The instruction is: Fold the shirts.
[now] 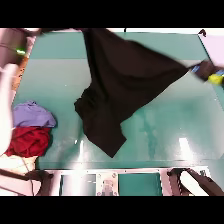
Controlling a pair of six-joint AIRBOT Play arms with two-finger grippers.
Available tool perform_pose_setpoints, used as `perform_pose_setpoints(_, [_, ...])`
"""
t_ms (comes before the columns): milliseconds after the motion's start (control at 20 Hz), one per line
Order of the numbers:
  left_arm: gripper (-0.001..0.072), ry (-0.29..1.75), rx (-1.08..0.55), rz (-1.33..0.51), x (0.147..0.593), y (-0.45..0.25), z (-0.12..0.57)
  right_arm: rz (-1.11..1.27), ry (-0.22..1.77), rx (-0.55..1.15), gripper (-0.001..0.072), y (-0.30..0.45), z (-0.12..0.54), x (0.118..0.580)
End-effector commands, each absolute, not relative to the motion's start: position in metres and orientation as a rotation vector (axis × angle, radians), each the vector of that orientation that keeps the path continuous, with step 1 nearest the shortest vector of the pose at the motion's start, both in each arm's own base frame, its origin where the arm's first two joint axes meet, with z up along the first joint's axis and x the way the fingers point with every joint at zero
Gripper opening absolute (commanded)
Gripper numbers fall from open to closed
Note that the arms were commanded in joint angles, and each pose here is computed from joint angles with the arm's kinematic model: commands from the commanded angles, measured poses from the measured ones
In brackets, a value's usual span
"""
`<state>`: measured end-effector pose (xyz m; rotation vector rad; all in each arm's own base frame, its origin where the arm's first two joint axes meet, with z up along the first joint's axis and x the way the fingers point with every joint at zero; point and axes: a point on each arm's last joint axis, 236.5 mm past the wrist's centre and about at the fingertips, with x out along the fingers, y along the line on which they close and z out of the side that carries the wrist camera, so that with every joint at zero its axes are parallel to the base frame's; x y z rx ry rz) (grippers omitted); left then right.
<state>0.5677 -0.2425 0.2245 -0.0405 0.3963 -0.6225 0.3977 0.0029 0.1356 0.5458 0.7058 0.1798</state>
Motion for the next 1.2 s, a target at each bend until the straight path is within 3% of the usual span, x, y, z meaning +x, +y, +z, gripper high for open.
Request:
perform_pose_setpoints(0, [0.0078, 0.607, -0.072, -0.696, 0.574, -0.289, 0.112, 0.095, 0.936, 0.625, 0.0008, -0.009, 0.010, 0.398])
perform_pose_setpoints(50, [0.0456, 0.646, -0.077, -0.705, 0.571, -0.291, 0.101, 0.090, 0.975, 0.637, 0.0008, -0.010, -0.007, 0.399])
perform_pose_setpoints(100, [0.0650, 0.682, -0.099, -0.699, 0.568, -0.286, 0.097, 0.085, 0.999, 0.649, 0.0008, -0.011, -0.017, 0.401])
perform_pose_setpoints(250, [0.0654, 0.792, -0.131, -0.704, 0.550, -0.248, 0.114, 0.064, 1.013, 0.669, 0.0008, -0.022, -0.026, 0.406])
perform_pose_setpoints(300, [0.0618, 0.844, -0.149, -0.701, 0.539, -0.229, 0.125, 0.051, 1.005, 0.676, 0.0008, -0.029, -0.024, 0.407])
perform_pose_setpoints(350, [0.0357, 0.903, -0.172, -0.695, 0.527, -0.211, 0.132, 0.036, 0.993, 0.682, 0.0009, -0.037, -0.022, 0.408])
perform_pose_setpoints(400, [0.0019, 0.966, -0.178, -0.694, 0.512, -0.193, 0.137, 0.018, 0.980, 0.690, 0.0009, -0.046, -0.020, 0.409])
perform_pose_setpoints(500, [0.0020, 1.119, -0.226, -0.668, 0.479, -0.164, 0.135, -0.015, 0.962, 0.708, 0.0009, -0.063, -0.018, 0.408])
perform_pose_setpoints(650, [0.0019, 1.327, -0.157, -0.507, 0.431, -0.122, 0.113, -0.059, 0.946, 0.731, 0.0009, -0.083, -0.019, 0.404])
perform_pose_setpoints(850, [0.0021, 1.366, -0.257, -0.359, 0.373, -0.112, 0.074, -0.084, 0.954, 0.755, 0.0009, -0.095, -0.025, 0.400])
perform_pose_setpoints(900, [0.0056, 1.397, -0.309, -0.317, 0.350, -0.111, 0.049, -0.084, 0.962, 0.760, 0.0009, -0.094, -0.028, 0.399])
perform_pose_setpoints(950, [0.0410, 1.439, -0.373, -0.281, 0.324, -0.112, 0.022, -0.083, 0.971, 0.764, 0.0009, -0.093, -0.031, 0.399])
perform_pose_setpoints(1000, [0.0685, 1.477, -0.453, -0.239, 0.301, -0.116, -0.003, -0.082, 0.981, 0.773, 0.0009, -0.092, -0.035, 0.399])
perform_pose_setpoints(1150, [0.0713, 1.531, -0.698, -0.265, 0.247, -0.148, -0.059, -0.078, 1.007, 0.786, 0.0010, -0.090, -0.044, 0.397])
